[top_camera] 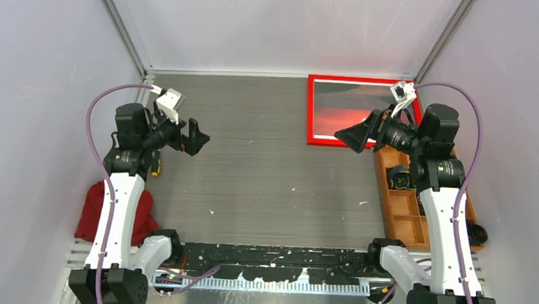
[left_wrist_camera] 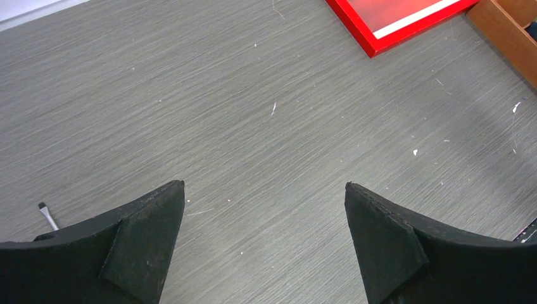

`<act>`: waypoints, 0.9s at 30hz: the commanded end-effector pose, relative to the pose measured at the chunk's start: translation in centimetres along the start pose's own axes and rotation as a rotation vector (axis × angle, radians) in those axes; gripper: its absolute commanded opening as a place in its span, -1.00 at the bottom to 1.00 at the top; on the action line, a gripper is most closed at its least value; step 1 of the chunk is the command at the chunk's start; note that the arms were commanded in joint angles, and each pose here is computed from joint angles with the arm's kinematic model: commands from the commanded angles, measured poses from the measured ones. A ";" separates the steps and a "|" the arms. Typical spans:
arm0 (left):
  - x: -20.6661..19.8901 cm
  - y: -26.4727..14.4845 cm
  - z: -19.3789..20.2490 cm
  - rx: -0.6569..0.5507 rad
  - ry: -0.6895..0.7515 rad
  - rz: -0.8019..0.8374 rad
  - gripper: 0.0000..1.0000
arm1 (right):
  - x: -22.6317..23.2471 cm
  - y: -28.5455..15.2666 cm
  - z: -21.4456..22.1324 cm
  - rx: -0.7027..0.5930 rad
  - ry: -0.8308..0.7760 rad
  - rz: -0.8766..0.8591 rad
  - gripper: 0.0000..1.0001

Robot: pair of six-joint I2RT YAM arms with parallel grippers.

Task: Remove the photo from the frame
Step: Move the photo frame to the center of the board.

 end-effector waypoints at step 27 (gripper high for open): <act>0.7 -1.4 1.4 0.076 0.144 -0.058 0.99 | -10.6 6.9 -2.9 0.032 -0.114 0.597 1.00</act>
Point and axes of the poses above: each gripper's point midway between its finger pads, its own y axis out along the fingers, its own x axis along the line the jaws close on, z = x × y, the point moved 4 cm from there along -y, back along the fingers, and after that the axes turned 5 degrees about y, right-handed, at the moved point
